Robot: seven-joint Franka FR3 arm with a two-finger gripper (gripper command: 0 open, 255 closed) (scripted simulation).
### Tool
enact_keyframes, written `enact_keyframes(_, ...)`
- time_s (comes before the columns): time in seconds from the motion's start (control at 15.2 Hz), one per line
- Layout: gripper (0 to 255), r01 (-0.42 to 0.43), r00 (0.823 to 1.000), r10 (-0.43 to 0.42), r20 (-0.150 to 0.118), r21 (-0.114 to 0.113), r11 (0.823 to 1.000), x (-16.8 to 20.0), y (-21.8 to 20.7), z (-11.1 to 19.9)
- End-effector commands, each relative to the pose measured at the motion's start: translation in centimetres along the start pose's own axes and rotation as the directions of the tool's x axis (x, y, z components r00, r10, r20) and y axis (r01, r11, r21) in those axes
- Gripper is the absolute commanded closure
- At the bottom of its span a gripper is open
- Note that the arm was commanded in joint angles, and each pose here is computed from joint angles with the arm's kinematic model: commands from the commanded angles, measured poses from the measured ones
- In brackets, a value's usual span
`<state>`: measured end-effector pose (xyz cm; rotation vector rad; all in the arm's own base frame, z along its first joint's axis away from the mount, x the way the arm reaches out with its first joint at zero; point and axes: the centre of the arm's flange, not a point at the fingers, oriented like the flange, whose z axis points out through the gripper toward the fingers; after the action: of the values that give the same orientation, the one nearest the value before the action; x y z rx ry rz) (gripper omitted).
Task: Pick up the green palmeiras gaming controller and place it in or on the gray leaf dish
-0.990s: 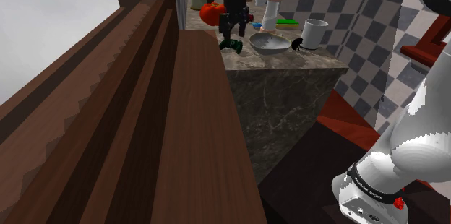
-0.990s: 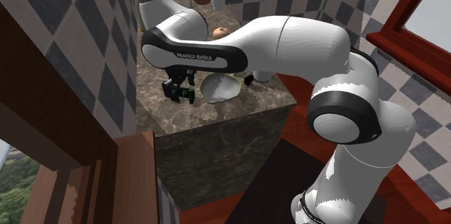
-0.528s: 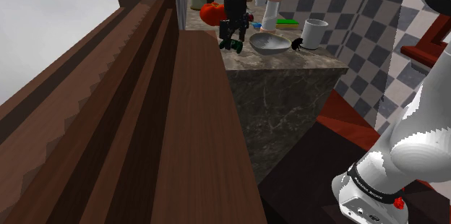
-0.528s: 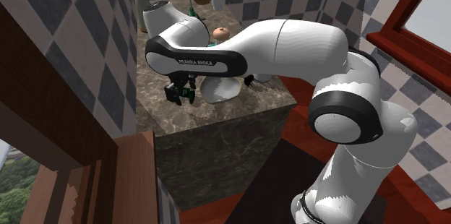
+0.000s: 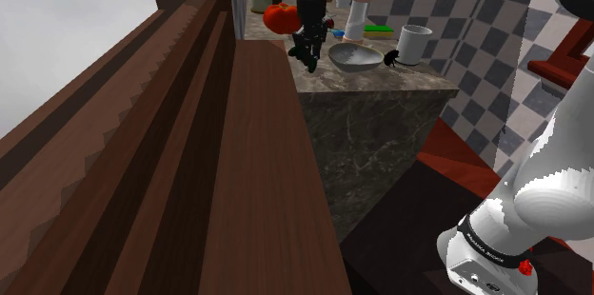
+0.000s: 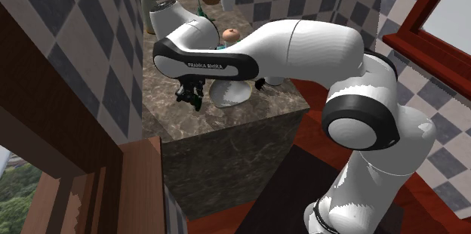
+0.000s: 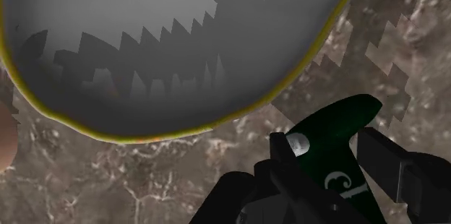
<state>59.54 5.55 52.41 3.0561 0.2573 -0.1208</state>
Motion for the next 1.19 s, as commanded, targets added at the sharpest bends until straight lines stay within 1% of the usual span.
enact_keyframes(0.0, 255, 0.003, 1.000, -0.003, 0.006, 0.036, 0.999, 0.2, -0.7, 0.5)
enact_keyframes(0.4, 255, 0.003, 1.000, -0.003, 0.006, 0.036, 0.999, 0.0, -0.9, 0.3)
enact_keyframes(1.12, 255, 0.003, 1.000, -0.003, 0.006, 0.036, 0.999, -0.5, -0.5, -5.5)
